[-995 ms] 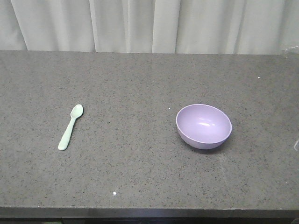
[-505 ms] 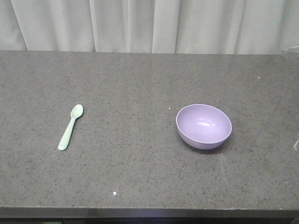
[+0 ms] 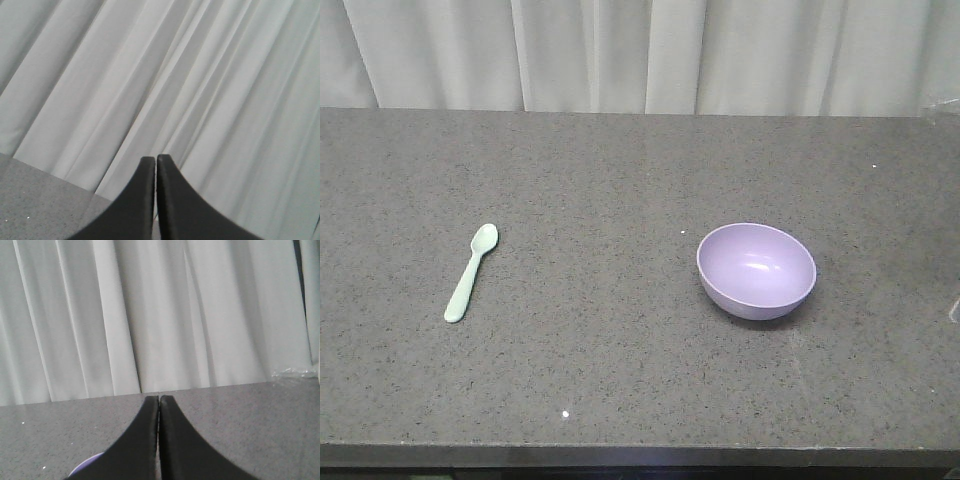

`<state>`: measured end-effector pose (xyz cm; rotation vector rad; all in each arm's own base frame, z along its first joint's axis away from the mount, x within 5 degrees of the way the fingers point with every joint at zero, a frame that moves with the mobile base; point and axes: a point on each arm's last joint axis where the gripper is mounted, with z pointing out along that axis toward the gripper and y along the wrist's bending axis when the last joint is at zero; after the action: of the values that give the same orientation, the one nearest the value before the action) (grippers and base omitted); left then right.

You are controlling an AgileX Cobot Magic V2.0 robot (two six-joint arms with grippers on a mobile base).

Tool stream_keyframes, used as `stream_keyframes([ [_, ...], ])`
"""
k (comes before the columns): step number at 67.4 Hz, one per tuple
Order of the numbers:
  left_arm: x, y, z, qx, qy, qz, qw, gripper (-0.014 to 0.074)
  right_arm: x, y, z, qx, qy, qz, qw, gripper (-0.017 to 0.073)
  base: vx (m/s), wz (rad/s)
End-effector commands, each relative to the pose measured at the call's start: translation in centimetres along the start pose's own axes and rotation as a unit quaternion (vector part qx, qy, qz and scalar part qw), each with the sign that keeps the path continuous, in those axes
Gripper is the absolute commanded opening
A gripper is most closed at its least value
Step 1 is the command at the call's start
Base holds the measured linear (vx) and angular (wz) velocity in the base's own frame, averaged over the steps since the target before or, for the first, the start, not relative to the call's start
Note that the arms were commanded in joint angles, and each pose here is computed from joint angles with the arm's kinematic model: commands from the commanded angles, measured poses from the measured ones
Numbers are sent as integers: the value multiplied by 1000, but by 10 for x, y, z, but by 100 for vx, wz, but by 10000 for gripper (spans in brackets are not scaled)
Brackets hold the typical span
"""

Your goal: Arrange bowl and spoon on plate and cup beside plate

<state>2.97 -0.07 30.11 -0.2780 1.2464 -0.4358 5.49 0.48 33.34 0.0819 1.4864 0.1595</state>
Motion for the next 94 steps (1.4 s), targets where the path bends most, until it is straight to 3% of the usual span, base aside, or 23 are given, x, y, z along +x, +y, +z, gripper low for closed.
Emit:
stream_keyframes([
  [1,-28,-13,7,-12,13,5,1000,-8,-35,4,12,-2,-34,-23,999,0,0,0],
  [8,-47,-22,20,-36,53,17,998,-8,-50,6,25,-1,-30,-30,999,4,0,0],
  [24,-70,-36,46,-11,26,-20,999,-6,-51,5,34,-1,-21,-20,1000,8,0,0],
  [33,-71,-39,67,-23,83,26,996,-2,-52,5,34,0,-27,-16,999,8,0,0],
  [38,-76,-47,81,-9,117,61,991,4,-52,5,34,0,-28,-16,999,8,0,0],
  [42,-82,-55,94,8,139,73,988,4,-52,5,34,0,-28,-16,999,8,0,0],
  [47,-84,-63,113,30,168,64,983,4,-52,5,34,0,-28,-17,999,8,0,0],
  [53,-82,-70,132,57,188,35,980,4,-52,5,34,0,-28,-20,999,8,0,0],
  [63,-72,-70,151,66,203,-6,977,4,-52,5,34,1,-28,-28,999,8,0,0],
  [70,-64,-67,159,67,223,14,972,5,-52,5,34,1,-28,-28,999,8,0,0],
  [78,-50,-64,171,68,269,14,961,36,-52,5,34,1,-28,-39,999,8,0,0],
  [87,-36,-61,179,66,312,8,948,135,-52,5,34,1,-28,-46,999,15,0,0],
  [94,-32,-59,183,62,316,7,947,264,-52,5,34,1,-28,-45,999,55,0,0],
])
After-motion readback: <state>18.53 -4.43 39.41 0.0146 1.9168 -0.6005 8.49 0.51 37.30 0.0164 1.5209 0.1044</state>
